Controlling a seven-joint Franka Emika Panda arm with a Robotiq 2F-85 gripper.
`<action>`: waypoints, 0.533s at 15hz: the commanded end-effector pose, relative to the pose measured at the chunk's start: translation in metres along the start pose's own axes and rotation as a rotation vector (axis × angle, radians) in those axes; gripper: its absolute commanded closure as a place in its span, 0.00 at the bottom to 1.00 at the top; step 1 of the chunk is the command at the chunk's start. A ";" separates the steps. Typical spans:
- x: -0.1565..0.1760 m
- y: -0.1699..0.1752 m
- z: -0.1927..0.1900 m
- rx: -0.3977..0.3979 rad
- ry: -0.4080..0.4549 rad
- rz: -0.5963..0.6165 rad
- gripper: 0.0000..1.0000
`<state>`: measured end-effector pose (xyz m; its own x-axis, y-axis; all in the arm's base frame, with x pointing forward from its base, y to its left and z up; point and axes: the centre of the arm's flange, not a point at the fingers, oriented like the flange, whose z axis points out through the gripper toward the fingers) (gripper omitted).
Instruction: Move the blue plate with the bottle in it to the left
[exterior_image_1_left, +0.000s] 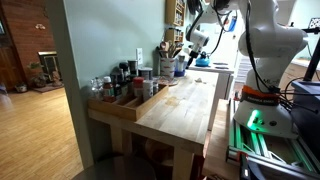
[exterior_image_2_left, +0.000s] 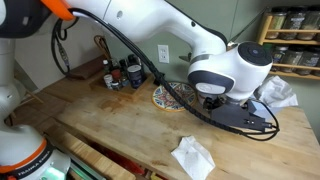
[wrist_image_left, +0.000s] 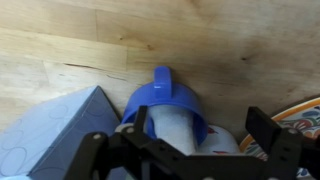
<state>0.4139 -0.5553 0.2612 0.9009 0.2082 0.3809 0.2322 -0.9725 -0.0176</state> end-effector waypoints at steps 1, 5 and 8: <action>-0.009 0.028 0.010 -0.017 0.037 -0.030 0.00; -0.013 0.038 0.020 -0.003 0.045 -0.051 0.00; -0.014 0.041 0.030 -0.004 0.045 -0.051 0.00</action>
<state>0.4175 -0.5831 0.2412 0.8802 0.2327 0.4136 0.2531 -0.9674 0.0057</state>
